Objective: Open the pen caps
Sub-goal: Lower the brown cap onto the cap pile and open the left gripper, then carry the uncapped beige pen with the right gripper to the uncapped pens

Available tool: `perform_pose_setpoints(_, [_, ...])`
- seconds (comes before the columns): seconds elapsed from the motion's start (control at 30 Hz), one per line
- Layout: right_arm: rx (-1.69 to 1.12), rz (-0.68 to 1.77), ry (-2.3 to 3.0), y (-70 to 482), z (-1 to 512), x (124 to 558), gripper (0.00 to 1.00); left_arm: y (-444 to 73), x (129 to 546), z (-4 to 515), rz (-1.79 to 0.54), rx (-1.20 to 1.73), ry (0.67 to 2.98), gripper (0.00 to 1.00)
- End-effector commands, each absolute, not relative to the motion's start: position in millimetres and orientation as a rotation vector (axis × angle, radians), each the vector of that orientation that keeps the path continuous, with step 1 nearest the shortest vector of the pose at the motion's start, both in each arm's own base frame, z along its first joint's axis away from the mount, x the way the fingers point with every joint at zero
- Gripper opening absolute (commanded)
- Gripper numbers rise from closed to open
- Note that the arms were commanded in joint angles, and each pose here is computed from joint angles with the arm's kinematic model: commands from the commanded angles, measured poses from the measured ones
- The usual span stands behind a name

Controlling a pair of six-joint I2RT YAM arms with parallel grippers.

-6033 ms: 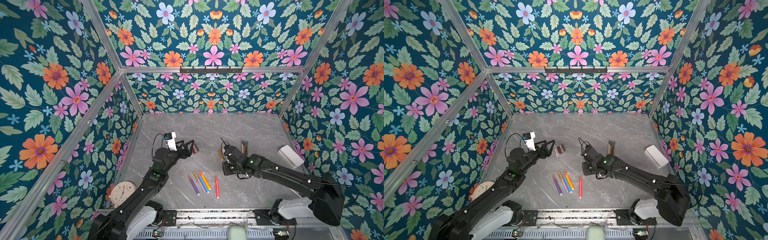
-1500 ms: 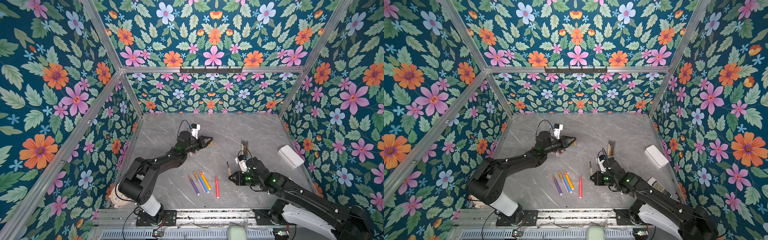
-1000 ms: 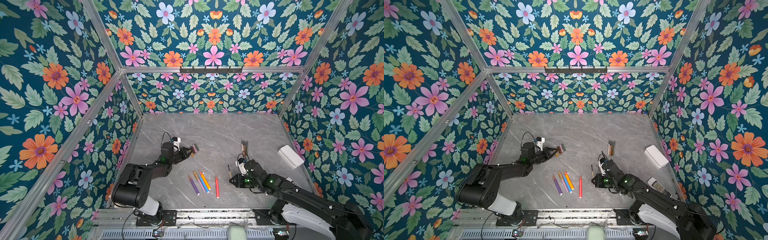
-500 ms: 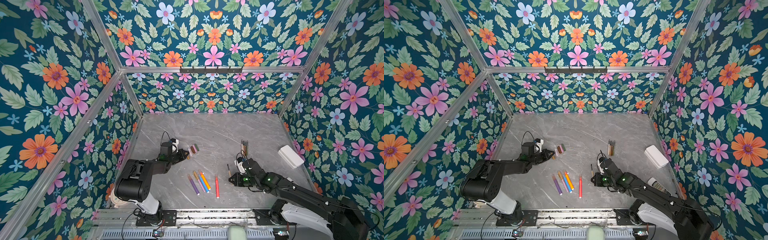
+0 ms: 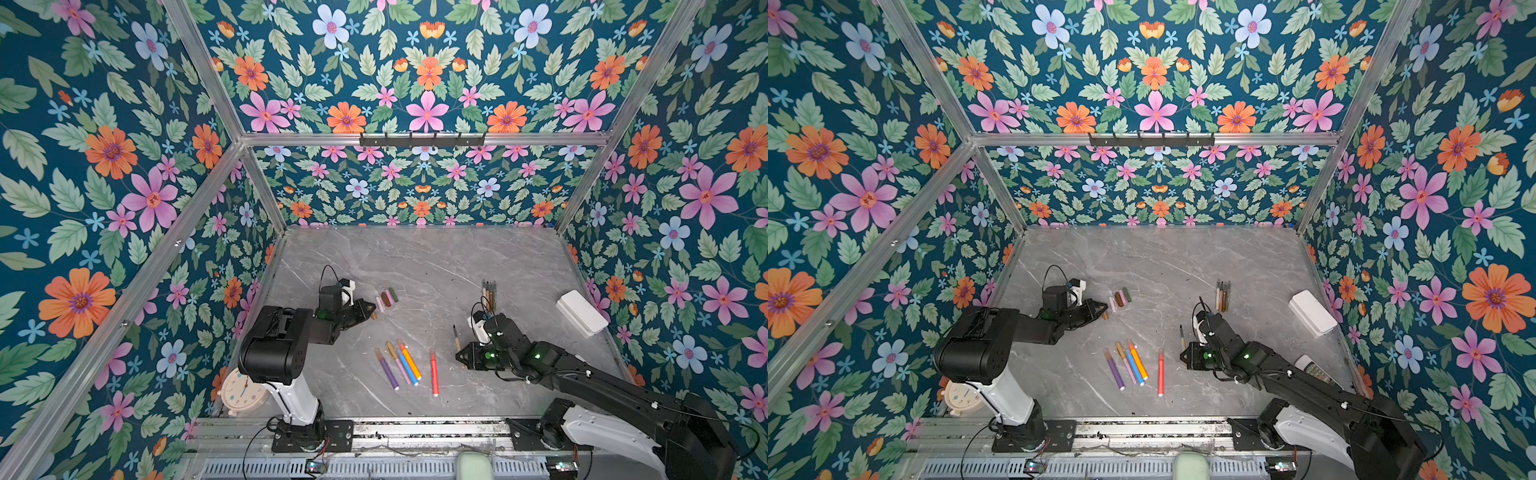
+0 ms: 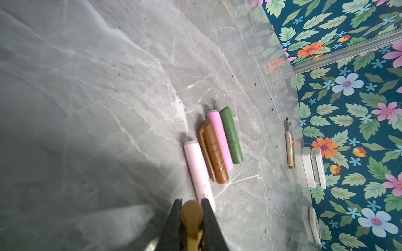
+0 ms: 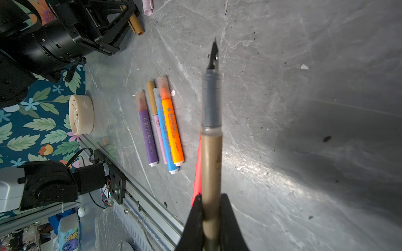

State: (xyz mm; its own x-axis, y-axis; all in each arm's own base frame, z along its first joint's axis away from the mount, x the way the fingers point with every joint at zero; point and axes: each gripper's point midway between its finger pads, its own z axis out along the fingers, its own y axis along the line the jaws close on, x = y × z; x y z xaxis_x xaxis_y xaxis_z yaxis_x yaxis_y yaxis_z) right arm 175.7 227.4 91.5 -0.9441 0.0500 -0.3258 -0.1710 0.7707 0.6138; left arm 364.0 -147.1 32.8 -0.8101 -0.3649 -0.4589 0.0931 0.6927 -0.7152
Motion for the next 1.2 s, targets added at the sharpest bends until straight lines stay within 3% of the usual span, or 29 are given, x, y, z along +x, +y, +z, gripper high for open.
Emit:
perform_pose_setpoints(0.0, [-0.097,0.960,2.638,228,93,177,0.00,-143,369,34,-0.996,-0.213,2.301,0.07])
perform_pose_setpoints(0.4, [-0.101,0.961,2.642,231,97,179,0.00,-141,375,27,-1.049,-0.321,2.291,0.18])
perform_pose_setpoints(0.77, [-0.095,0.960,2.650,231,91,178,0.00,-140,379,20,-1.076,-0.374,2.295,0.47])
perform_pose_setpoints(1.17, [-0.096,0.956,2.653,230,90,177,0.00,-130,369,15,-1.003,-0.364,2.362,0.45])
